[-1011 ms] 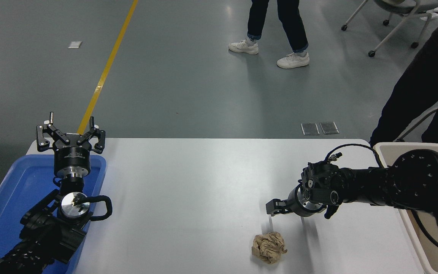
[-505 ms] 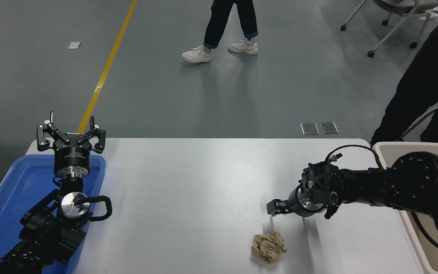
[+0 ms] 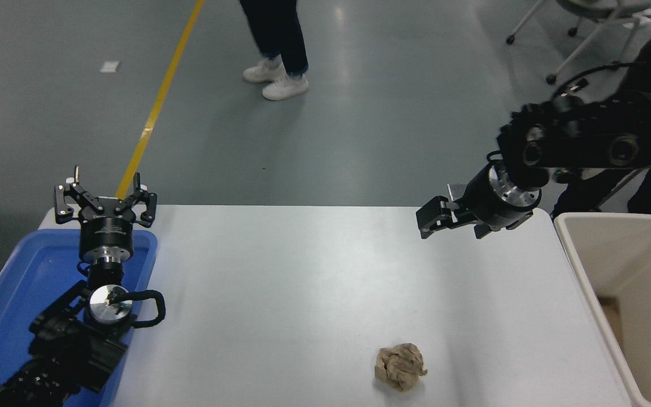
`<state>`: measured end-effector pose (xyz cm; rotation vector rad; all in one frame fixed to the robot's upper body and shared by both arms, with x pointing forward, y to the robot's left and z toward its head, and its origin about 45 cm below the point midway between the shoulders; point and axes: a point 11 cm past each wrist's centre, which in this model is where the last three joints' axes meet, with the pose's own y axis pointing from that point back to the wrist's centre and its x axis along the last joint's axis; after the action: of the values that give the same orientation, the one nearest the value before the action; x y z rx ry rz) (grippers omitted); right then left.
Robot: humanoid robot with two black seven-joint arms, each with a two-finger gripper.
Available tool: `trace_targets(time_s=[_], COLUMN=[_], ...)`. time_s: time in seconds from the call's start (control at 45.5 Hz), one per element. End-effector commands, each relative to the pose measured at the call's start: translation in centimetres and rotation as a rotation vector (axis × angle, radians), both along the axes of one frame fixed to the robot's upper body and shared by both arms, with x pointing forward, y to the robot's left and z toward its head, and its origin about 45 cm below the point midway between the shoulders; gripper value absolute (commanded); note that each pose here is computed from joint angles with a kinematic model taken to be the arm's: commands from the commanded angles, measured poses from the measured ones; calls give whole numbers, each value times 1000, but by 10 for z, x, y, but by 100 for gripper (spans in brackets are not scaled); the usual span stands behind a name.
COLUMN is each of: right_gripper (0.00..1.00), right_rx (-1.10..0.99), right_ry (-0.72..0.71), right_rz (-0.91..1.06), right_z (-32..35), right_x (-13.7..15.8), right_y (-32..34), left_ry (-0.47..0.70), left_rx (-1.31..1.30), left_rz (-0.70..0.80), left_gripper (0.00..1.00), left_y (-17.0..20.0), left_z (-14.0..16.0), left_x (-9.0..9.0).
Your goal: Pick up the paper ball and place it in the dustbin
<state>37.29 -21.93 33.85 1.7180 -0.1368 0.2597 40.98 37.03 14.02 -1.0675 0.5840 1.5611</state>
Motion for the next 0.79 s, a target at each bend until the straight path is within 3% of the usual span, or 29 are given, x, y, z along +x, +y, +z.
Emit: trace_targets(time_s=[0.0,0.176,0.352,0.484,0.769], right_gripper=[100,100,100,100,100], right_rx=[53,124,51,-23,-72], right_ry=[16,33,124,238,208], right_rz=[19,8,49,100,157], right_z=[86,95,72,33,-93], right_x=[-49,-65,-75,-82,-82], right_y=[-7,-17,-2,25,68], left_ry=[1,0,0,0,-1], left_rx=[0,-1,0,-1,1], left_rz=[0,3,2,3,-2], left_gripper=[99,99,99,99,99], left_y=[0,0,0,0,0], left_z=[0,0,0,0,0], left_x=[0,0,0,0,0])
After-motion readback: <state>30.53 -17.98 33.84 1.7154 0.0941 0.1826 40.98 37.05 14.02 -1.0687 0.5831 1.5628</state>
